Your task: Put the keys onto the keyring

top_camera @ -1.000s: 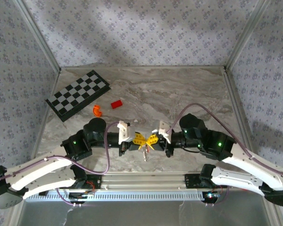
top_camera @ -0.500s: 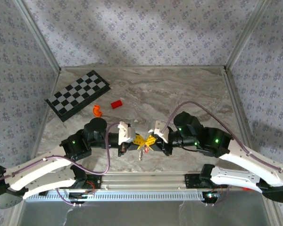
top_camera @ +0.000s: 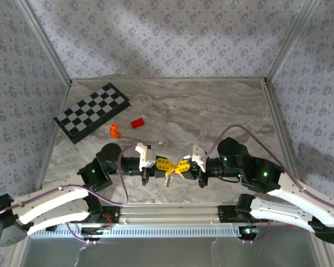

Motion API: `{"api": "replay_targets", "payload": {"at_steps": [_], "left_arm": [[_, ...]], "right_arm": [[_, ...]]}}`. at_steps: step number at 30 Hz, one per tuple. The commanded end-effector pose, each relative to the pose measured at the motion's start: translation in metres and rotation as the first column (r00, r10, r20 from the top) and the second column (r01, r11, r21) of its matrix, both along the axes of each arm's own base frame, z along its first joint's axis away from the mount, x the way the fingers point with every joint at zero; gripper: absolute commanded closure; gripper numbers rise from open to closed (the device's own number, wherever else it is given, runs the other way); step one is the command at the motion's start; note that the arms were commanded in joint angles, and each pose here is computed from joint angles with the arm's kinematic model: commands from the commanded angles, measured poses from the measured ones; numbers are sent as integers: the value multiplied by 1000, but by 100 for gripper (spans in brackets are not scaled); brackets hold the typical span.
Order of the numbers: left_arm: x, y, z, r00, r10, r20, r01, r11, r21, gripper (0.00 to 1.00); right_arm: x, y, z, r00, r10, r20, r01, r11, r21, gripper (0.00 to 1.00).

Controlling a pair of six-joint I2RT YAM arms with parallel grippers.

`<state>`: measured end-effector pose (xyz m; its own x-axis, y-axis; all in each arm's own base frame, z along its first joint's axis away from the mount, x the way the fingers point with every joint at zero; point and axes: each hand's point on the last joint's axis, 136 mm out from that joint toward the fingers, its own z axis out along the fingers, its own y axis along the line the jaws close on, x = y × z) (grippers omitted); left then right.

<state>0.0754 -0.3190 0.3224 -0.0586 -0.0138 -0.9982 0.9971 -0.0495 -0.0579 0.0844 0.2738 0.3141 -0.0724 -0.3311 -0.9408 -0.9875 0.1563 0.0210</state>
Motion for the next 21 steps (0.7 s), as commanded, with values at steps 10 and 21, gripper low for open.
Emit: {"api": "replay_targets", "payload": {"at_steps": [10,21], "left_arm": [[15,6,-18,993,81,84,-100,963,249,84],[13,9,-24,994,62,92,-88,945,315,100]], "right_arm": [[3,1,-5,1000,0,21,3,993,-118,100],[-2,10,-25,999,38,-18,-41,959,-279,100]]}}
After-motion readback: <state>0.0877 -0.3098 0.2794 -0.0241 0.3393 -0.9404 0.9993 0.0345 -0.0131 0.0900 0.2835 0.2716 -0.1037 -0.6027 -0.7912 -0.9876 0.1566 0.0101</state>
